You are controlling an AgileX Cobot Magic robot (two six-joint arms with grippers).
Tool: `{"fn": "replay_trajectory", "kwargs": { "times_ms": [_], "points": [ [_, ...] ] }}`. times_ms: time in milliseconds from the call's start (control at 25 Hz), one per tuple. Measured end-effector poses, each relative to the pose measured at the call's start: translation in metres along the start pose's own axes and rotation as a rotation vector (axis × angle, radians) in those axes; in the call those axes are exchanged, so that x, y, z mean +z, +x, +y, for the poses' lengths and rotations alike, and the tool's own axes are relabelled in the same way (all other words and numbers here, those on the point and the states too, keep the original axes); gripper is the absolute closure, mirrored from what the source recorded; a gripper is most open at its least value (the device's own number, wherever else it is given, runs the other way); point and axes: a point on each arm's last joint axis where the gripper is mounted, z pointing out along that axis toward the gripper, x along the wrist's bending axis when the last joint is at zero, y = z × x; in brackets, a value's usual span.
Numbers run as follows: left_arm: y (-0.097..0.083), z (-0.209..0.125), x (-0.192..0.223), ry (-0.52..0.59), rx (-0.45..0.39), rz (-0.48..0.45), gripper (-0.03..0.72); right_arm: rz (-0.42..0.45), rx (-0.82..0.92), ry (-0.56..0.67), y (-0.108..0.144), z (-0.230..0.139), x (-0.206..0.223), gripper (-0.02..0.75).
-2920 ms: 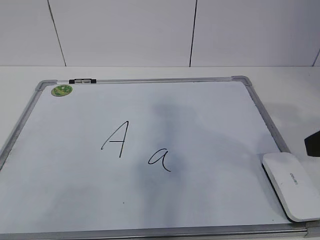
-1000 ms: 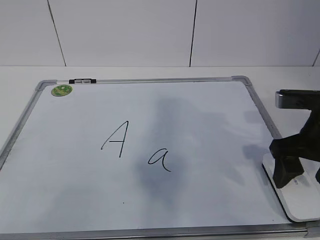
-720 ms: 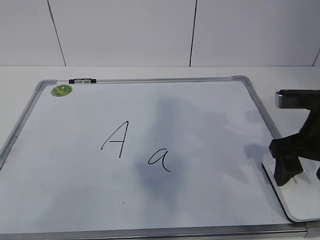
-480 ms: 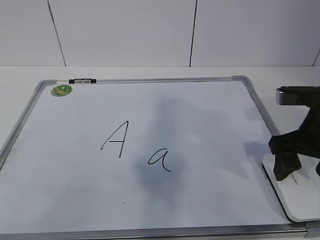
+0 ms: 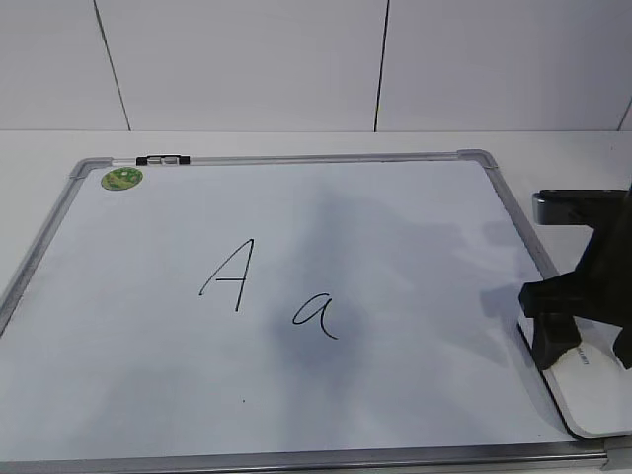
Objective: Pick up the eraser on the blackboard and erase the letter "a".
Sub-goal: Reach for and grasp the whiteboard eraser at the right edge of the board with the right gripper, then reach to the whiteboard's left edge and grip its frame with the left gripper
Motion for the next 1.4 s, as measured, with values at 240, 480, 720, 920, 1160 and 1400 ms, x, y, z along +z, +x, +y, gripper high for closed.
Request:
{"fn": "replay_trajectory", "kwargs": {
  "times_ms": [240, 480, 720, 920, 1160, 1400],
  "points": [
    [0.0, 0.0, 0.0, 0.0, 0.0, 0.0, 0.506, -0.003, 0.001, 0.015, 0.0, 0.002, 0.005, 0.073],
    [0.0, 0.0, 0.0, 0.0, 0.0, 0.0, 0.506, -0.006, 0.001, 0.027, 0.001, 0.003, 0.01, 0.073],
    [0.0, 0.0, 0.0, 0.0, 0.0, 0.0, 0.506, -0.008, 0.001, 0.038, 0.001, 0.004, 0.014, 0.073],
    [0.0, 0.0, 0.0, 0.0, 0.0, 0.0, 0.506, -0.006, 0.001, 0.028, 0.001, 0.005, 0.015, 0.087],
    [0.0, 0.0, 0.0, 0.0, 0.0, 0.0, 0.506, -0.01, -0.004, 0.016, 0.001, 0.007, 0.014, 0.14],
    [0.0, 0.0, 0.0, 0.0, 0.0, 0.0, 0.506, -0.01, -0.004, 0.016, 0.001, 0.007, 0.014, 0.164]
  ]
}}
